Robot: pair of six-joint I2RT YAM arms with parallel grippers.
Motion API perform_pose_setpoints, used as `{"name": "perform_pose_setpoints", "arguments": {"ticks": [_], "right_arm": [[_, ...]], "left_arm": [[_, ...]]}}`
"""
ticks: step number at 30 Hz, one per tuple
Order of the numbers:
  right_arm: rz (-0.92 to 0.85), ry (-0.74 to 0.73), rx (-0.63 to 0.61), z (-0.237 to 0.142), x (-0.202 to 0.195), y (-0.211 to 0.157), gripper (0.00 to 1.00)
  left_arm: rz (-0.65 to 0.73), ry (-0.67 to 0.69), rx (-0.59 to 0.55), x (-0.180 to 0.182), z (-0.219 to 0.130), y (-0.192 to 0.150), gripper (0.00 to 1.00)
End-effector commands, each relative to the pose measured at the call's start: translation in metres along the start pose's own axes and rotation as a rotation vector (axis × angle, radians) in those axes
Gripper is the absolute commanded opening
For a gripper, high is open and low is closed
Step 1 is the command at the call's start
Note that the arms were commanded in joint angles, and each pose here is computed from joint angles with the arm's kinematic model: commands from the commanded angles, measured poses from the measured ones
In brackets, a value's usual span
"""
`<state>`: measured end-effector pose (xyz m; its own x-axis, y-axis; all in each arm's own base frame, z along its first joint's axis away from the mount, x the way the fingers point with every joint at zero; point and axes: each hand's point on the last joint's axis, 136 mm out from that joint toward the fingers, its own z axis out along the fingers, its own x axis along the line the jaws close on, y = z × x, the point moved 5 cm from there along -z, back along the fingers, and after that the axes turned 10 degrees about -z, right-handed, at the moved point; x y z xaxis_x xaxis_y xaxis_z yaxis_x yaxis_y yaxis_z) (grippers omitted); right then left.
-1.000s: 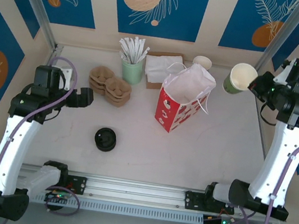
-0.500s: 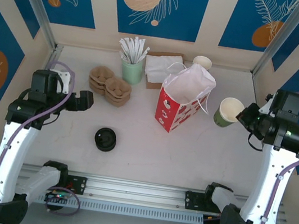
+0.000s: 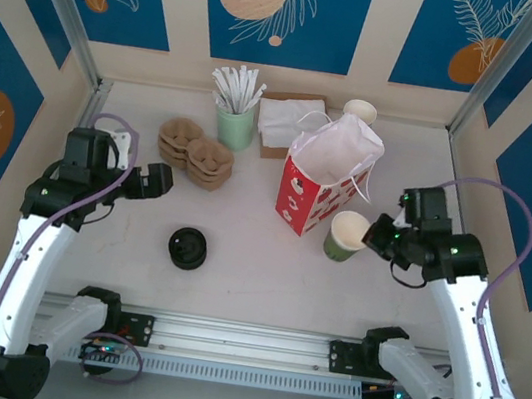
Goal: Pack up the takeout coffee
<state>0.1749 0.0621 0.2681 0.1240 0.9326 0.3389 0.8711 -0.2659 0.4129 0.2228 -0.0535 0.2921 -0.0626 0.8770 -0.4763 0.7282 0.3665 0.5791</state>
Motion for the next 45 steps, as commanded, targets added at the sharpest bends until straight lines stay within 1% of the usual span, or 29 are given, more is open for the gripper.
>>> {"name": "perform_pose_setpoints", "arguments": {"ticks": [1,7,10,13,16,18,22,27,31,35,38,42,45], "right_arm": [[0.026,0.004,-0.058,0.01,0.013,-0.002,0.0],[-0.083,0.061,-0.058,0.028,0.046,-0.027,0.0],[-0.128,0.072,-0.077,0.028,0.064,-0.039,0.0],[-0.17,0.072,-0.059,0.034,0.081,-0.052,0.0],[-0.211,0.079,-0.041,0.044,0.099,-0.065,0.0],[-0.229,0.088,-0.024,0.052,0.111,-0.071,0.0],[-0.216,0.1,0.021,0.068,0.126,-0.079,0.0],[-0.181,0.126,0.027,0.084,0.137,-0.082,0.0],[-0.179,0.117,0.038,0.097,0.144,-0.084,0.0],[-0.197,0.106,0.052,0.11,0.152,-0.086,0.0],[-0.212,0.101,0.059,0.119,0.159,-0.086,0.0],[-0.222,0.089,0.069,0.131,0.165,-0.087,0.0],[-0.239,0.094,0.081,0.139,0.169,-0.091,0.0]], "left_arm": [[-0.014,-0.055,0.05,-0.003,0.009,-0.013,0.99],[-0.051,-0.017,0.118,0.011,0.02,-0.034,0.98],[-0.079,-0.017,0.176,0.015,0.025,-0.048,0.99],[-0.11,-0.015,0.229,0.02,0.031,-0.062,0.98],[-0.13,0.0,0.253,0.026,0.034,-0.074,0.97],[-0.116,0.001,0.252,0.023,0.033,-0.075,0.97],[-0.133,0.027,0.287,0.024,0.038,-0.083,0.97],[-0.138,0.002,0.313,0.018,0.05,-0.099,0.94],[-0.095,0.088,0.313,0.021,0.055,-0.106,0.94],[-0.096,0.135,0.317,0.026,0.061,-0.112,0.93],[-0.095,0.159,0.318,0.028,0.066,-0.115,0.88],[-0.076,0.145,0.325,0.025,0.074,-0.119,0.81],[-0.061,0.149,0.326,0.023,0.08,-0.121,0.7]]}}
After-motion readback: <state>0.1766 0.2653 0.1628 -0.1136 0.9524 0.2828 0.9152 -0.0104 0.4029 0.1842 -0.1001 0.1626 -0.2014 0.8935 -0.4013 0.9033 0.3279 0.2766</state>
